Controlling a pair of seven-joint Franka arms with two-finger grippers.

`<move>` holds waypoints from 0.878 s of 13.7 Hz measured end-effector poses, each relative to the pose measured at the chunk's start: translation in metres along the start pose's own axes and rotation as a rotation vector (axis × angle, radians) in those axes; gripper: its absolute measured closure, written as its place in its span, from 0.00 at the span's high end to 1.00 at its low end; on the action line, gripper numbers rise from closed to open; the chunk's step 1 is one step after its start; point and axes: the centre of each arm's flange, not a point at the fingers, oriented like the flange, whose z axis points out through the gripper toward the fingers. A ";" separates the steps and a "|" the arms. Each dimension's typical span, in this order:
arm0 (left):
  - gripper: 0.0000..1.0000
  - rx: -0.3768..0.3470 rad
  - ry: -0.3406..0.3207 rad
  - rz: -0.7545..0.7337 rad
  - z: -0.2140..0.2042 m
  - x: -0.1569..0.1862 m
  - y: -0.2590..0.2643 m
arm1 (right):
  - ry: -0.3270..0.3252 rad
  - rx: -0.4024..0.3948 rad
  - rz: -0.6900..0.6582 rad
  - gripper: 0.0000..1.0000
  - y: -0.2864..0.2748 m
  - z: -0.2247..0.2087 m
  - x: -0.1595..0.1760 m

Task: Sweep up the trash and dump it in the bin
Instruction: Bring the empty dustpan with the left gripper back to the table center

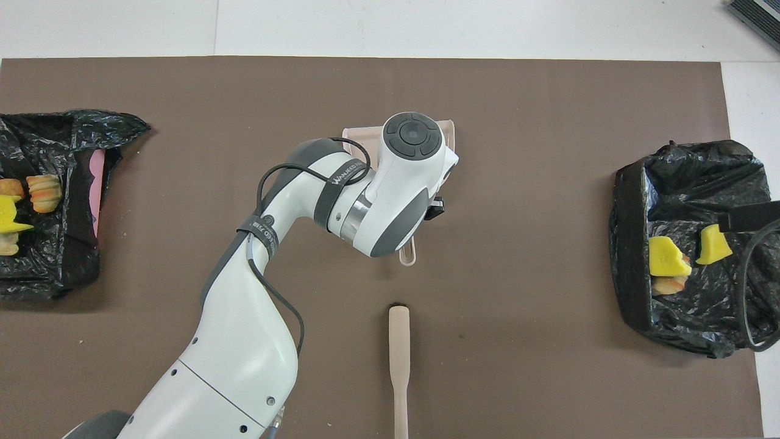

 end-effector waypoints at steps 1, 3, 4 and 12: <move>0.32 0.002 -0.002 0.002 0.000 -0.001 0.001 | 0.000 0.000 0.000 1.00 0.000 0.000 0.000; 0.32 0.008 -0.010 0.005 -0.001 -0.003 0.001 | -0.001 0.000 -0.005 1.00 -0.003 0.000 0.000; 0.34 0.011 -0.013 0.006 0.000 -0.004 0.001 | -0.001 0.000 -0.010 1.00 -0.005 0.000 0.000; 1.00 0.002 0.054 0.046 -0.056 -0.021 -0.006 | -0.002 0.000 -0.013 1.00 -0.007 0.001 0.001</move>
